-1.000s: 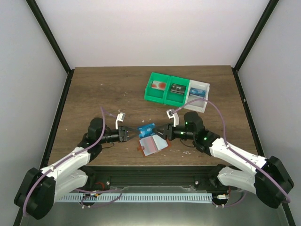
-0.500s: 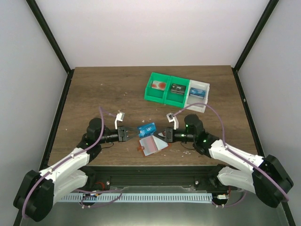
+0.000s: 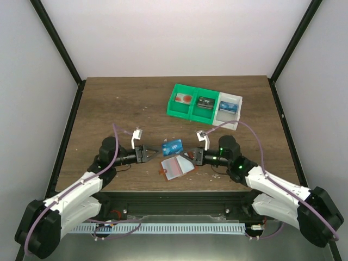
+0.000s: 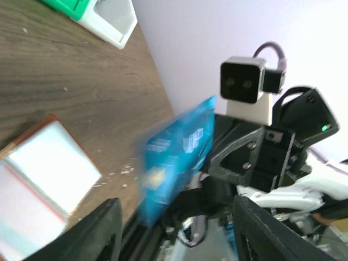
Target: Take the credit cards out of the card holder
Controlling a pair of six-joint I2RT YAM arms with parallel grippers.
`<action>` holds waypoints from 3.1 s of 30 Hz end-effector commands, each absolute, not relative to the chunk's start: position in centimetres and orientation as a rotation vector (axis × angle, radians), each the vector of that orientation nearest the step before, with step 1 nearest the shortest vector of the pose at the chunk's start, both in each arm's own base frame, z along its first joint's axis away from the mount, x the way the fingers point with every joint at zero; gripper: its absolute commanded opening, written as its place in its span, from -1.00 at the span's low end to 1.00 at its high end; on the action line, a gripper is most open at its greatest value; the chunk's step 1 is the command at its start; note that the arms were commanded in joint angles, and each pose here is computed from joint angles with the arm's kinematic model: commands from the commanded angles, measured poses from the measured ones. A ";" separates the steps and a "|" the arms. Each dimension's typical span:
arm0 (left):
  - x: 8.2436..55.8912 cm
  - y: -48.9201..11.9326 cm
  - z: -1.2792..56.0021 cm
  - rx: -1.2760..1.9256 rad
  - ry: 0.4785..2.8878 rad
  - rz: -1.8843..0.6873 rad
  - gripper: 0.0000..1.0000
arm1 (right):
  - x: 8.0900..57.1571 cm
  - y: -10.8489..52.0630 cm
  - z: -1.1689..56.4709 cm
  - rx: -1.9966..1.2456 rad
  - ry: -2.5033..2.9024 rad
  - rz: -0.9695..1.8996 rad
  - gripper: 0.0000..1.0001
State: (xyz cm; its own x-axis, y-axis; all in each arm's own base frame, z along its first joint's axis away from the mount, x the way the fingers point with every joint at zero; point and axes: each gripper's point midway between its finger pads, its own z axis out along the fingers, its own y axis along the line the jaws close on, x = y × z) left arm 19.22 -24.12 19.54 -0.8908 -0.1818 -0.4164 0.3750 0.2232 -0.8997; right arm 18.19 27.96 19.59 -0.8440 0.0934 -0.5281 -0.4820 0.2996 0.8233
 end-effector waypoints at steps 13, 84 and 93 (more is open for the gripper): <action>21.2 -23.4 19.7 0.185 2.130 -1.488 1.00 | 25.8 23.5 21.4 -0.201 2.061 1.185 -0.99; 23.2 -19.0 22.7 0.338 2.042 -0.912 0.99 | 51.3 2.8 10.8 0.512 2.324 0.678 -0.98; 23.3 -19.0 22.6 0.338 2.045 -0.908 1.00 | 51.6 2.3 10.4 0.527 2.331 0.647 -0.95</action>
State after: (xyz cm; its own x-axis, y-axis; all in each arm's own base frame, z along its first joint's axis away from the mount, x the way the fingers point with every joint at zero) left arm 23.39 -19.13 22.83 -0.6116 -0.1014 -0.7846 0.5221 0.6934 -0.4966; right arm 50.26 3.49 9.70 -0.7349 0.5029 -0.4549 0.1844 0.7938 0.5795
